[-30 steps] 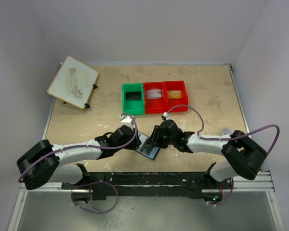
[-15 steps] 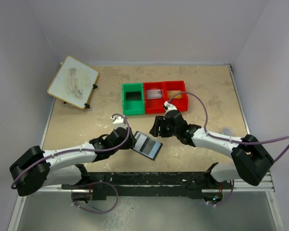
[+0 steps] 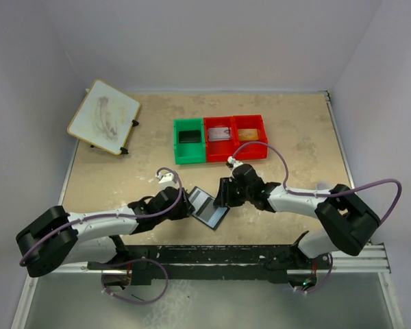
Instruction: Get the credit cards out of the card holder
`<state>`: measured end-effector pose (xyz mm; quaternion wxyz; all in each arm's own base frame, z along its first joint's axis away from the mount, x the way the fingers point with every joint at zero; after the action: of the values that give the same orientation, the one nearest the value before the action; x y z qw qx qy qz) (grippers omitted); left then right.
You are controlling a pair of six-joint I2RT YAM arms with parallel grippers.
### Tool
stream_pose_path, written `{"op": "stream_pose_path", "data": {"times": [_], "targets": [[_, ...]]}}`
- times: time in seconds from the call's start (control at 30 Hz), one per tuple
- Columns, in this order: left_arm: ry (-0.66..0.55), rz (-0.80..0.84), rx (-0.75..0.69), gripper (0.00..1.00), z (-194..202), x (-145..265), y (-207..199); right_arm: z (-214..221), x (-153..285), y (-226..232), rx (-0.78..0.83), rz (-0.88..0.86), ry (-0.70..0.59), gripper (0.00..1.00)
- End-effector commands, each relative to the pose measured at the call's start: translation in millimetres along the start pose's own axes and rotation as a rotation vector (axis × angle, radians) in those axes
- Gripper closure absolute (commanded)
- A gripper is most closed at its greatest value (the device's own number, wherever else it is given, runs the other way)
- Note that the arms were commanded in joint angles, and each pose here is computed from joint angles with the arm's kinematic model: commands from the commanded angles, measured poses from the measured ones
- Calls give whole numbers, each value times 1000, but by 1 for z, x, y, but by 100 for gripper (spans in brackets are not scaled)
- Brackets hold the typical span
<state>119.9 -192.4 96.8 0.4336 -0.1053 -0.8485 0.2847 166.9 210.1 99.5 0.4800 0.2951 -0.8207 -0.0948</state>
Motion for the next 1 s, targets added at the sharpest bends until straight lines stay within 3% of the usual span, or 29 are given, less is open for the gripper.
{"op": "stream_pose_path", "data": {"times": [0.0, 0.17, 0.4, 0.53, 0.63, 0.8, 0.97], "targets": [[-67, 37, 51, 59, -10, -6, -13, 20, 3, 16, -63, -125, 11, 55], [-98, 2, 12, 59, -24, -14, -16, 40, -2, 47, -75, -247, 47, 56], [-73, -3, -58, 60, -40, -24, -19, 53, -10, 59, -123, -257, 65, 53], [-51, 9, -115, 60, -45, -23, -20, 44, 0, 63, -61, -238, 55, 50], [-106, -34, -113, 60, -53, -14, -18, 28, 10, 57, -19, -163, -23, 49], [-185, -81, -82, 57, -62, 12, -13, -3, 23, 35, 29, -210, -116, 50], [-80, 20, -58, 57, -49, 27, -10, -25, 21, 47, 230, -364, -131, 53]]}}
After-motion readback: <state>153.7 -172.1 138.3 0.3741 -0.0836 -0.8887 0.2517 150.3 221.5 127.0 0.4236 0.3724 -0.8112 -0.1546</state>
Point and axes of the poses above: each gripper's point midway between its finger pads, its own x axis back along the fingers, its own y axis along the line the jaws close on, z = x × y, the point moved 10 cm from there along x, back along the fingers, and after that the axes turned 7 degrees about x, right-handed, at the moved point
